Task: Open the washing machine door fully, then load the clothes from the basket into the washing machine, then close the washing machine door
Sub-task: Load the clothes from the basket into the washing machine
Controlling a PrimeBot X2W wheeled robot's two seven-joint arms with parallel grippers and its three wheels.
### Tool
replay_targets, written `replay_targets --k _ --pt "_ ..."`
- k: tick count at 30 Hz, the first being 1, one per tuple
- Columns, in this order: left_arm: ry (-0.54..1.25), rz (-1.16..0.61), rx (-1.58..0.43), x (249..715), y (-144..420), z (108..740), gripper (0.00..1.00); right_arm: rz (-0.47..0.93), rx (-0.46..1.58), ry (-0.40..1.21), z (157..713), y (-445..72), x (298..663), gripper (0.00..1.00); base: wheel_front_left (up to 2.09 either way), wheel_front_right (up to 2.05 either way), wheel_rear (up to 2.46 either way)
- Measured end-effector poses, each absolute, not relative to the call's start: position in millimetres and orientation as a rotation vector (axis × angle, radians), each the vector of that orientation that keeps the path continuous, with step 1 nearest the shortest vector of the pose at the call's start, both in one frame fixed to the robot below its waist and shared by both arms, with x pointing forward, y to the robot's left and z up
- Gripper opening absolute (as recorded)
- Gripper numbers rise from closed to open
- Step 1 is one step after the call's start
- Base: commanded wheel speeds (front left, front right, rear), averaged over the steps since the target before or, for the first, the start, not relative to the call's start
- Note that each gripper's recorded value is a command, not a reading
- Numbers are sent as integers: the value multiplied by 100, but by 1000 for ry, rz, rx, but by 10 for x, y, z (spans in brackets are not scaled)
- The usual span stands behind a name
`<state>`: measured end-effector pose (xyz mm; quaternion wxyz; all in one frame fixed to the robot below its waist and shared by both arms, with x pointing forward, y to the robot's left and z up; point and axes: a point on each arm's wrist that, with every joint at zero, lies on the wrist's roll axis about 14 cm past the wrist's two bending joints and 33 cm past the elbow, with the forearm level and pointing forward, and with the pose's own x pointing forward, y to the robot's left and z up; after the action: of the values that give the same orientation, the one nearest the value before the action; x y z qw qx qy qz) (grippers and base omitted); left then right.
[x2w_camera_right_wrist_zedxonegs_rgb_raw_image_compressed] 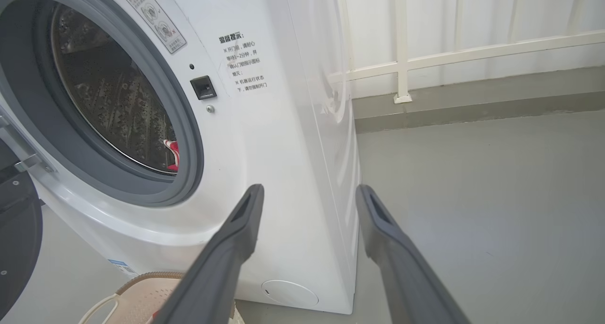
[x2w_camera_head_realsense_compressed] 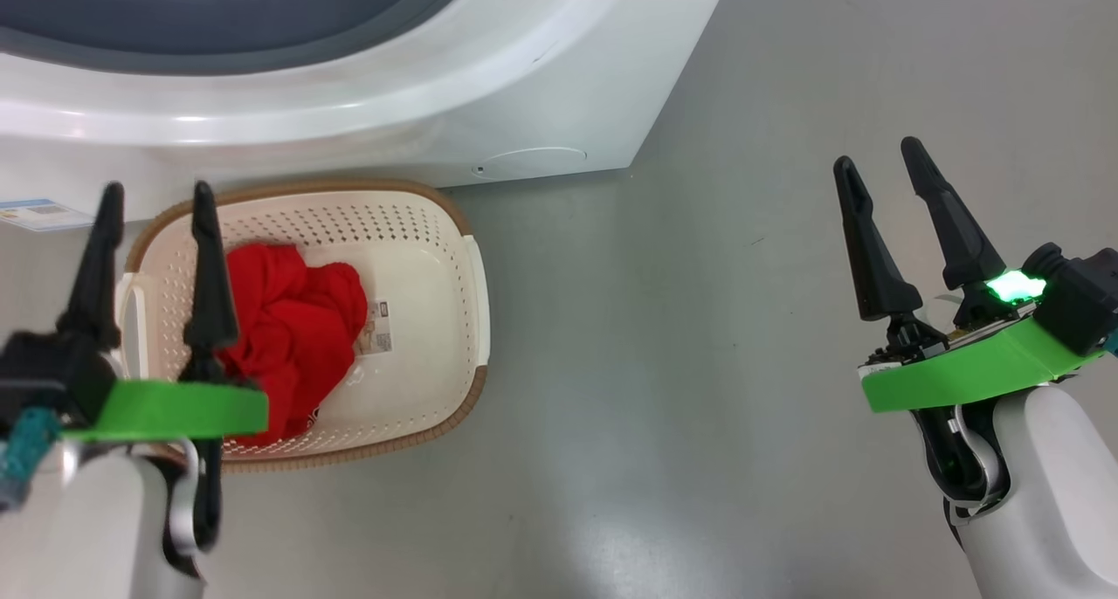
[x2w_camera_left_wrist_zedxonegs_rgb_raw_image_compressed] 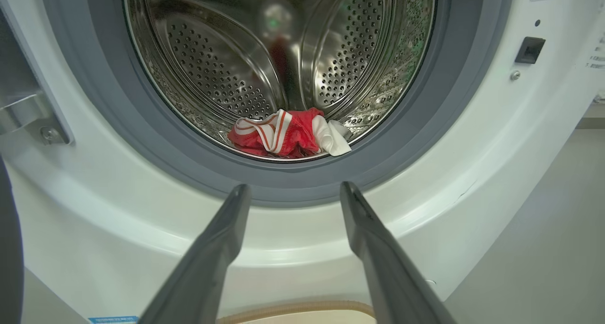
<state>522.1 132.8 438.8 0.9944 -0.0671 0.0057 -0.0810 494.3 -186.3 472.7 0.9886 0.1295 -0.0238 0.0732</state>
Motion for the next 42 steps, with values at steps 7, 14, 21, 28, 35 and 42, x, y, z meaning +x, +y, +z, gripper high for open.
replay_targets --k 7,14,21,28,35,42 --pt "47 -121 -160 4986 1374 4260 100 146 258 -46 4704 -1875 4964 100 0 0 0" --pt "77 -108 -192 4889 1372 4159 100 147 257 -43 4690 -1874 4967 100 0 0 0" --pt "70 -106 -183 4887 1376 4169 100 146 257 -42 4691 -1878 4963 100 0 0 0" --pt "65 -107 -188 4885 1371 4185 100 145 255 -48 4718 -1882 4955 100 0 0 0" --pt "73 -115 -177 4879 1357 4157 100 144 254 -45 4717 -1888 4945 100 0 0 0" --pt "139 -115 -179 4830 1344 3936 100 140 255 -18 4621 -1891 4905 100 0 0 0"
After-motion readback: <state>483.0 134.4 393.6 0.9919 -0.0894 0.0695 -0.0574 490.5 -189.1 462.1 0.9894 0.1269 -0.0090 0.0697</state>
